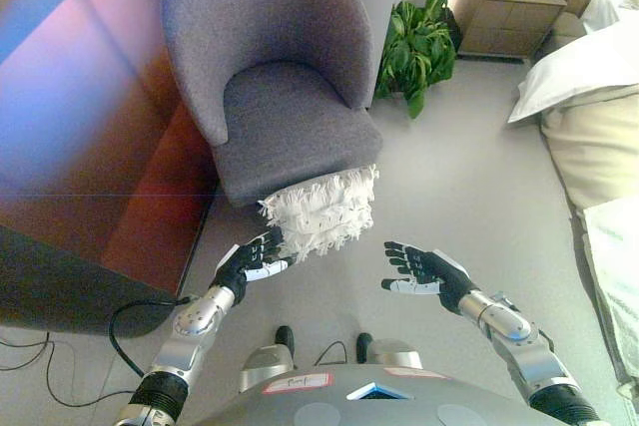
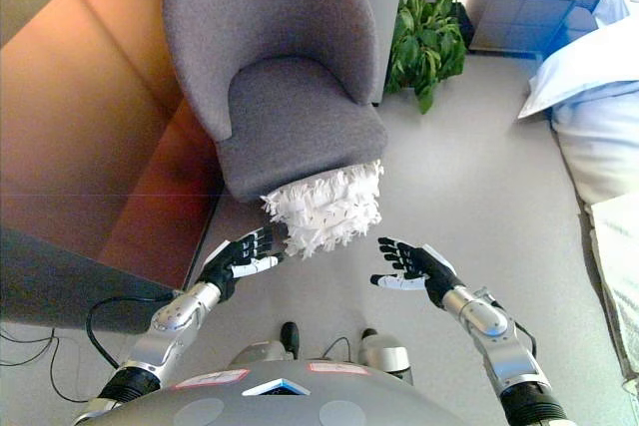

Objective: Pick up the pillow and put it on the sofa.

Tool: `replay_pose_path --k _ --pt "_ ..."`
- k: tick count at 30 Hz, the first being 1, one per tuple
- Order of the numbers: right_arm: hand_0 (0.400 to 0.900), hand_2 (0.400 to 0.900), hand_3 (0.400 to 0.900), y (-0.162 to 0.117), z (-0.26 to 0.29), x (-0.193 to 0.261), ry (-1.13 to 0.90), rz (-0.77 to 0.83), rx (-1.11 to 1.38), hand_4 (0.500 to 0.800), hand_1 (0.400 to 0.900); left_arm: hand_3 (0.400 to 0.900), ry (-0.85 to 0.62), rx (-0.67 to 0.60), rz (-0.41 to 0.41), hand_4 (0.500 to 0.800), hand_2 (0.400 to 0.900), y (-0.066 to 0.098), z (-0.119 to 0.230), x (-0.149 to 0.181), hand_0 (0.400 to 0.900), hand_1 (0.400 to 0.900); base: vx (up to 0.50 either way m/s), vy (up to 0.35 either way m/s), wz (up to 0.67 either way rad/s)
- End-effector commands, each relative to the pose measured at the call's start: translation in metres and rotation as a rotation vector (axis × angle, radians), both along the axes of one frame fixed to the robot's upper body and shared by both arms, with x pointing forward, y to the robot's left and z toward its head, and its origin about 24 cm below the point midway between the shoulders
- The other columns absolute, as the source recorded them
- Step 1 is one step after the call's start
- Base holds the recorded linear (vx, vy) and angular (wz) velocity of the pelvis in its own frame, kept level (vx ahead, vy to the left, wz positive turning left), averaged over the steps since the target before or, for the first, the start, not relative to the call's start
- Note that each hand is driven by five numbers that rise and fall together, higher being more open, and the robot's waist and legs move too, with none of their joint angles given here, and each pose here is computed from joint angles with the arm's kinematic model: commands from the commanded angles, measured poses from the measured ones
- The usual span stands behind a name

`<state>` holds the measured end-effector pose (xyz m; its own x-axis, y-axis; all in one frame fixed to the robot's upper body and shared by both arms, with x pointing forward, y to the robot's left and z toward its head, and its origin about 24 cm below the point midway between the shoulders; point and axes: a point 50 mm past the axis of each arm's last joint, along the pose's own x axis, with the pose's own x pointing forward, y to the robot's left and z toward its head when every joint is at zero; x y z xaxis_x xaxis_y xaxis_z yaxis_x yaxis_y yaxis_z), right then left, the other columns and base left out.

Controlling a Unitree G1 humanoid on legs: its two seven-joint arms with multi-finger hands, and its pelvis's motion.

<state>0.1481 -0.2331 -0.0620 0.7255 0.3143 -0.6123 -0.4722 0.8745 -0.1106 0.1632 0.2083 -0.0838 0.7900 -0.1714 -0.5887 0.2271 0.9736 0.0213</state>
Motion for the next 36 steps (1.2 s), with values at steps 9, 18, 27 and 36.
replay_pose_path --k 9,18,27,36 --pt "0.900 0.900 0.900 -0.001 0.056 0.052 -0.326 -0.013 0.072 0.800 0.900 0.900 -0.247 -0.022 -0.018 0.800 0.900 -0.002 0.041 0.050 0.900 0.900 -0.012 -0.106 0.00" --pt "0.900 0.900 0.900 -0.003 0.056 0.059 -0.346 -0.034 0.050 0.800 0.900 0.900 -0.261 -0.054 -0.020 0.800 0.900 -0.011 0.043 0.053 0.900 0.900 0.148 -0.019 -0.18" --pt "0.900 0.900 0.900 0.008 0.057 0.071 -0.372 -0.001 0.027 0.800 0.900 0.900 -0.294 -0.042 0.010 0.800 0.900 -0.010 0.047 0.059 0.900 0.900 0.276 0.131 -0.48" --pt "0.900 0.900 0.900 0.025 0.052 0.080 -0.361 0.035 0.034 0.800 0.900 0.900 -0.331 -0.001 0.026 0.800 0.900 -0.002 0.055 0.067 0.900 0.900 0.297 0.201 -0.09"
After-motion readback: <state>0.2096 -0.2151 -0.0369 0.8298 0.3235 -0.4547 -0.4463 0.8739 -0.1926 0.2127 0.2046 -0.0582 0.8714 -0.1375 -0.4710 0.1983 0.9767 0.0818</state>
